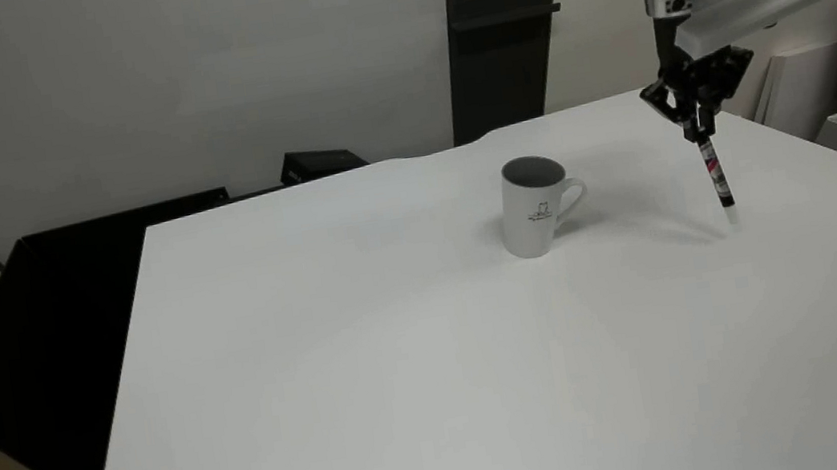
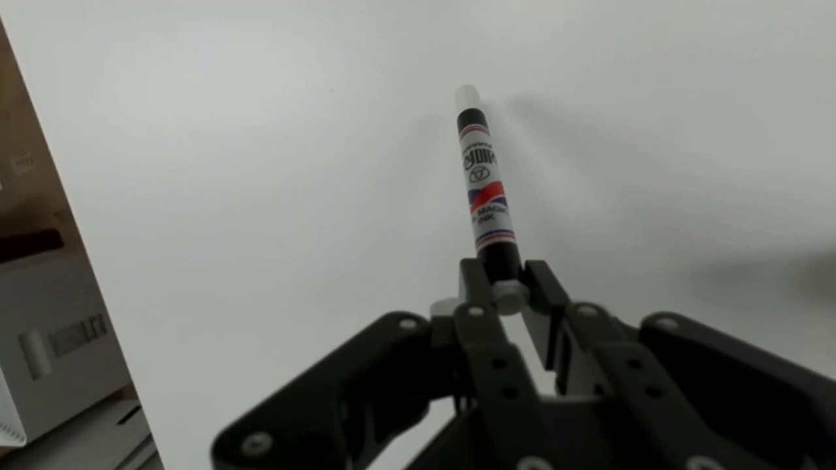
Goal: Put the marker in the mug and then remove it and put it back on the table
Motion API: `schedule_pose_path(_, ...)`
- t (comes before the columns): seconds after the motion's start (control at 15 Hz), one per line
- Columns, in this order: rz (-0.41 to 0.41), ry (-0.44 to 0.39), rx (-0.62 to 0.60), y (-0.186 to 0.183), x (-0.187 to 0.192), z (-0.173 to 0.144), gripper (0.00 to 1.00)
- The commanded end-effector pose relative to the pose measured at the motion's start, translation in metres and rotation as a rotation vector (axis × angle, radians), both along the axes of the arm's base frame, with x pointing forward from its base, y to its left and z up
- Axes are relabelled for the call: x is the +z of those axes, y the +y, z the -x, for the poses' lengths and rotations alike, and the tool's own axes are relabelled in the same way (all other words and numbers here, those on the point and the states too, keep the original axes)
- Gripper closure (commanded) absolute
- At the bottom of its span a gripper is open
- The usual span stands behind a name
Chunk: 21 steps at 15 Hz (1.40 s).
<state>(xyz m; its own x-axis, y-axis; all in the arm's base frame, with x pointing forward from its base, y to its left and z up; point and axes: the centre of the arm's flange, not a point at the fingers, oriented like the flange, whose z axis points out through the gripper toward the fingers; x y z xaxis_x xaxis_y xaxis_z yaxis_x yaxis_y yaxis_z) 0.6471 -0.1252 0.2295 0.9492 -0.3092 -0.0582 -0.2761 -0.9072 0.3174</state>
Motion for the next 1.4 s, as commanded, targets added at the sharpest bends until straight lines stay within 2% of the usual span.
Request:
schedule_pose_path(0.0,-0.069,0.179,-0.068,-0.018,-0.039,-0.013,0.93)
schedule_pose_path(0.27,-0.132,0.334,-0.146,-0.028,-0.086,-0.004,0.93)
schedule_pose_path(0.53,-0.148,0.385,-0.17,-0.031,-0.116,0.0,0.93)
schedule_pose_path(0.6,-0.14,0.369,-0.162,-0.029,-0.118,0.0,0.83)
schedule_pose_path(0.67,-0.129,0.344,-0.139,-0.024,-0.117,0.0,0.46)
schedule_pose_path(0.73,-0.128,0.316,-0.125,-0.019,-0.113,-0.001,0.45)
schedule_pose_path(1.0,-0.166,0.123,0.018,0.006,-0.08,-0.01,0.22)
schedule_pose_path(1.2,-0.244,-0.008,0.127,0.023,-0.051,-0.016,0.05)
schedule_pose_path(1.33,-0.287,-0.09,0.2,0.029,-0.037,-0.017,0.0)
